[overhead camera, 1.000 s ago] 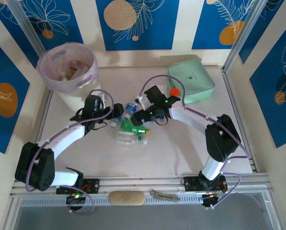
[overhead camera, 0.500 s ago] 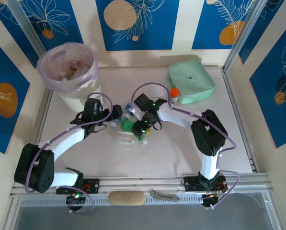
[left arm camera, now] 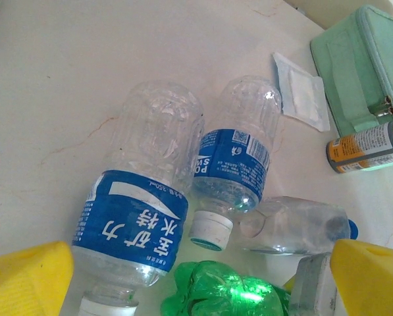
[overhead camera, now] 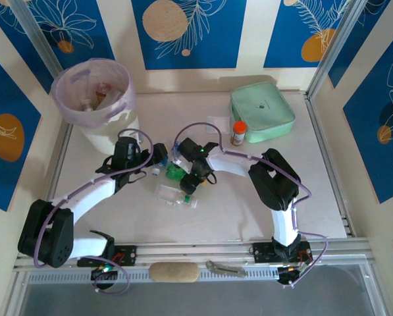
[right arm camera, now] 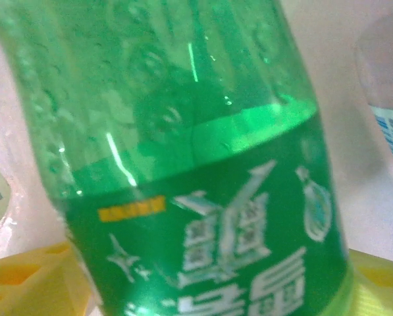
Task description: Put the plastic bottles in the bin
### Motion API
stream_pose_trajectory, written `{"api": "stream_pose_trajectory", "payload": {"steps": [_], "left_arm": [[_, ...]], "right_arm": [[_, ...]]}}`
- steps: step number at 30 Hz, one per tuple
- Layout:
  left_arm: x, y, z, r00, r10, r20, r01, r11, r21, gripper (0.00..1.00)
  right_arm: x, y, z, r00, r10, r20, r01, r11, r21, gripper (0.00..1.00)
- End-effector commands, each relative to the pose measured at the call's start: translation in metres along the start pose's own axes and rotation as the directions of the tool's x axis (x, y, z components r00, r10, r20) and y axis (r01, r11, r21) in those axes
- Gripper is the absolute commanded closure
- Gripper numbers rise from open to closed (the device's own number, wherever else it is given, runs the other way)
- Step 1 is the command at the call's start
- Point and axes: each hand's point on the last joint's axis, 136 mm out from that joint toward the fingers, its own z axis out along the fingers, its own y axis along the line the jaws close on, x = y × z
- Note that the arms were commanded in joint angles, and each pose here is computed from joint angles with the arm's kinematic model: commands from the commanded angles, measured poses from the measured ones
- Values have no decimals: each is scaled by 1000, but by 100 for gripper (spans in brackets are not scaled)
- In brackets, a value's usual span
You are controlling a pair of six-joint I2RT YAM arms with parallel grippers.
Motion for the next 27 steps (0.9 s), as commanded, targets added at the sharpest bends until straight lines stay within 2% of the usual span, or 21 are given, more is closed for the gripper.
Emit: {"api": "stream_pose_trajectory", "payload": {"steps": [1,6,11,16,21,27], "left_arm": [[-3,-4,-3,999,-23,27,22,999,27,0],[-1,0,-2,1000,-25,16,24,1000,6,0],[-4,0,-4,999,-18,30,18,1000,5,0],[-5,-3,-4,999,-19,34,19,1000,16,0],[-7,-14,-5,999,-45,31,43,997,67,0],[-26,-41,-19,995,-79,61,68,985,160,0]], "right_arm": [[-10,1,3,999,-38,16,38,999,13,22],[-10,3,9,999,-51,12,50,998,24,29],[-11,9,10,998,-61,20,61,998,11,43],[-14,11,7,997,-69,40,69,998,14,52],[-23,12,-6,994,-51,93,52,999,-12,57],[-37,8,-46,970,83,229,-55,991,-126,60]]}}
